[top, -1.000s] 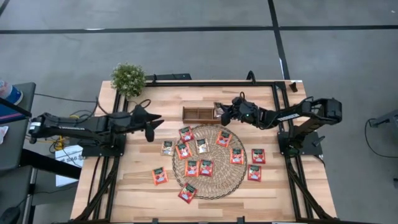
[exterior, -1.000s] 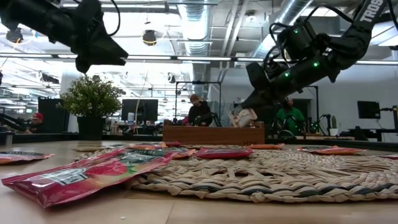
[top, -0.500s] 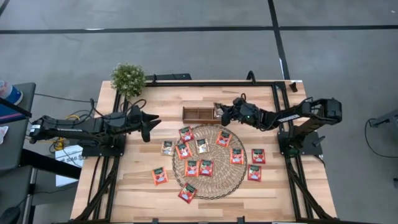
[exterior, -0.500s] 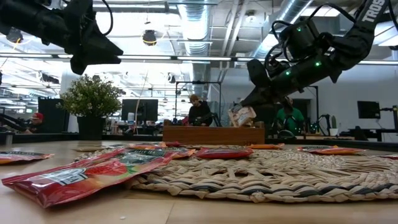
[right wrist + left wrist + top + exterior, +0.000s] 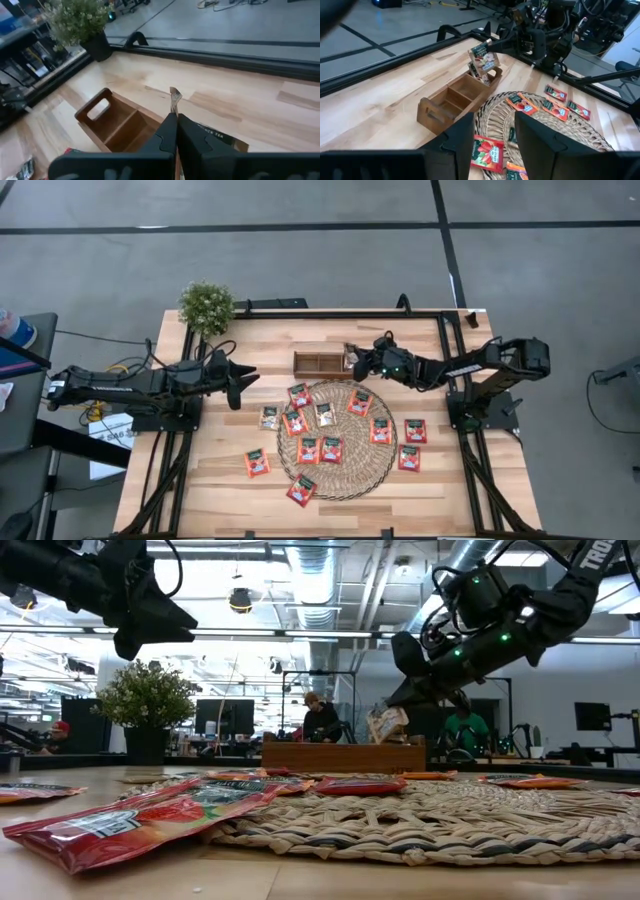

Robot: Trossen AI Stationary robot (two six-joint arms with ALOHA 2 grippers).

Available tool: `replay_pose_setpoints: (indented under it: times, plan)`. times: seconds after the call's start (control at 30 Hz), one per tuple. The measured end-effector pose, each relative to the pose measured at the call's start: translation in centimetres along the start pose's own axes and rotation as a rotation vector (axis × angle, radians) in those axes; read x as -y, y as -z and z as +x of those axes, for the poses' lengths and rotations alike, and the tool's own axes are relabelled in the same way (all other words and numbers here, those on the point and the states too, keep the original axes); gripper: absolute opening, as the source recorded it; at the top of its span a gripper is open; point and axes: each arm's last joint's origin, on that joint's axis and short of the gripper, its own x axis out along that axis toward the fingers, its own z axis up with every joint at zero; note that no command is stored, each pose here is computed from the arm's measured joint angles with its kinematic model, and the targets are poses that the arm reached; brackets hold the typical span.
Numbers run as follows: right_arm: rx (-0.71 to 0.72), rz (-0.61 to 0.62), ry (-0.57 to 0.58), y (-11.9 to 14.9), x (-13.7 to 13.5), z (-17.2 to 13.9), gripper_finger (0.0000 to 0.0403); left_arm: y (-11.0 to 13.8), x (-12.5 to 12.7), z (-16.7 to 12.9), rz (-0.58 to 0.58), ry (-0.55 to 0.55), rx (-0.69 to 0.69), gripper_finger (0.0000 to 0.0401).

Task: Pick & Place Tea
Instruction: Put the brown tea bag into the right section of the wooden organizer

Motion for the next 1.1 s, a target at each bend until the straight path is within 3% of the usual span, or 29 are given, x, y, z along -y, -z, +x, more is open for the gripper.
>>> replay_pose_setpoints:
  times: [0.1,1.1]
  plan:
    - [-0.049,-0.034,0.027,0.03,-0.08,0.19,0.0000,0.04,-0.02,0.00,0.001,-0.002,-0.004,0.0133]
    - [-0.058,-0.036,0.021,-0.01,-0.15,0.23,0.0012,0.10,0.12,0.00,0.002,0.047,-0.025,0.0133]
